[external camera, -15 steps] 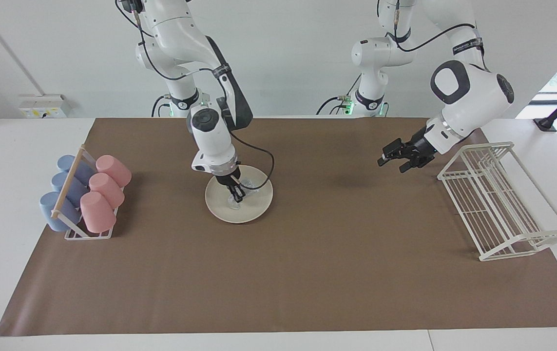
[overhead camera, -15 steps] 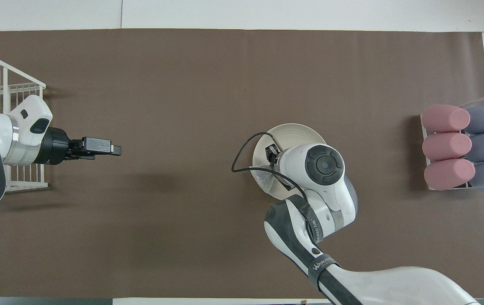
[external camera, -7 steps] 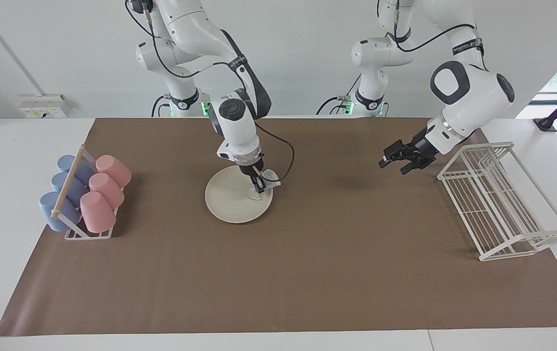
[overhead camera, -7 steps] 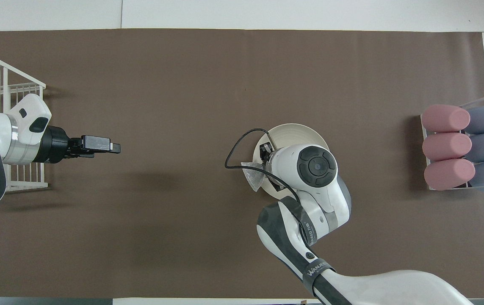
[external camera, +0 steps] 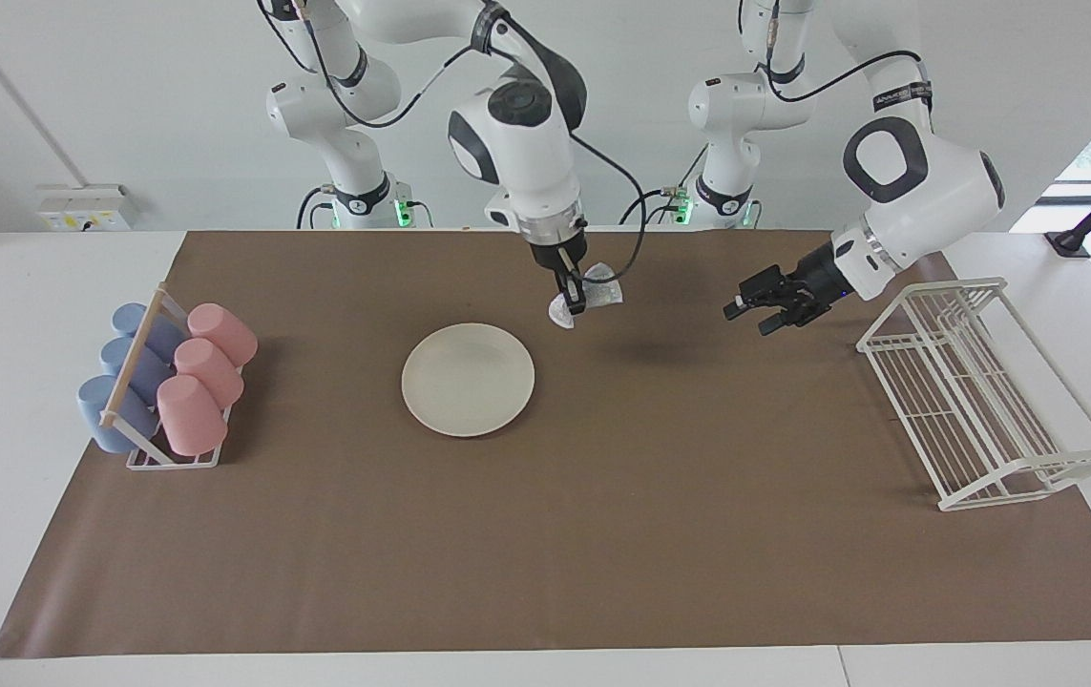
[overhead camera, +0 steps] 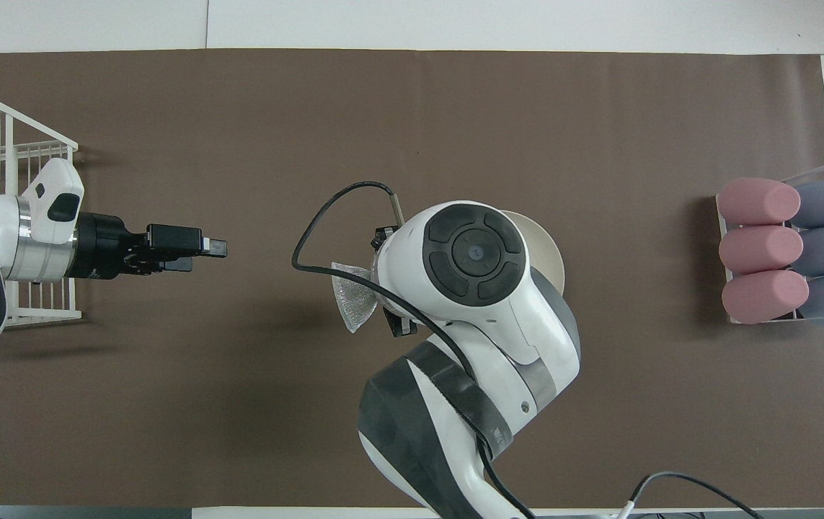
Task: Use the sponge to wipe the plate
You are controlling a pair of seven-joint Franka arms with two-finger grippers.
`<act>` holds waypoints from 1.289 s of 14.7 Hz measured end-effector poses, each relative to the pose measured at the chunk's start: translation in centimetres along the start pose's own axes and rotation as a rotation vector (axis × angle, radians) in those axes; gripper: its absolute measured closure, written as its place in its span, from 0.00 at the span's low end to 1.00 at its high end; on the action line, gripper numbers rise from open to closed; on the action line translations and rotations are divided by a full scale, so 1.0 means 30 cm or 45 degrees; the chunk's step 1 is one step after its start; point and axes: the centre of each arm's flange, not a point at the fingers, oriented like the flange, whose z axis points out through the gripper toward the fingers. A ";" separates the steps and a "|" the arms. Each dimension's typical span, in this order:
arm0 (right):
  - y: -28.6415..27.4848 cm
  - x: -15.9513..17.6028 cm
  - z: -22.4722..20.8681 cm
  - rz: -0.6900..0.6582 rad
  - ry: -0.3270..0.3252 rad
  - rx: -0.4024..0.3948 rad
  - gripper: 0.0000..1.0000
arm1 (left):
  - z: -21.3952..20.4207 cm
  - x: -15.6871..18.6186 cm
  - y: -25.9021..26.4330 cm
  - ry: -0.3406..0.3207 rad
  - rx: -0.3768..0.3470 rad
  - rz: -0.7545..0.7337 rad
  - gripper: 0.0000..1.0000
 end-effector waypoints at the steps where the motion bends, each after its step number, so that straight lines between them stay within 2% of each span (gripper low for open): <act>1: 0.001 -0.022 -0.057 0.003 0.007 -0.006 0.89 | 0.007 -0.009 0.020 -0.022 -0.080 0.008 0.00; 3: 0.010 -0.051 -0.090 -0.014 0.053 0.014 0.89 | 0.019 -0.033 0.061 -0.082 -0.242 0.040 0.00; 5: 0.021 -0.076 -0.063 -0.027 0.084 0.017 0.89 | 0.011 -0.051 0.078 -0.124 -0.393 0.060 0.00; 8: 0.018 -0.078 -0.037 -0.028 0.090 0.006 0.89 | 0.028 -0.066 0.079 -0.124 -0.551 0.087 0.00; 13: 0.016 -0.076 -0.037 -0.023 0.090 0.006 0.89 | 0.149 -0.110 0.160 -0.150 -0.658 0.194 0.00; 18: 0.015 -0.075 -0.037 -0.022 0.090 0.006 0.89 | 0.260 -0.143 0.270 -0.149 -0.631 0.230 0.00; 19: 0.015 -0.075 -0.037 -0.022 0.090 0.006 0.89 | 0.271 -0.148 0.274 -0.154 -0.628 0.231 0.03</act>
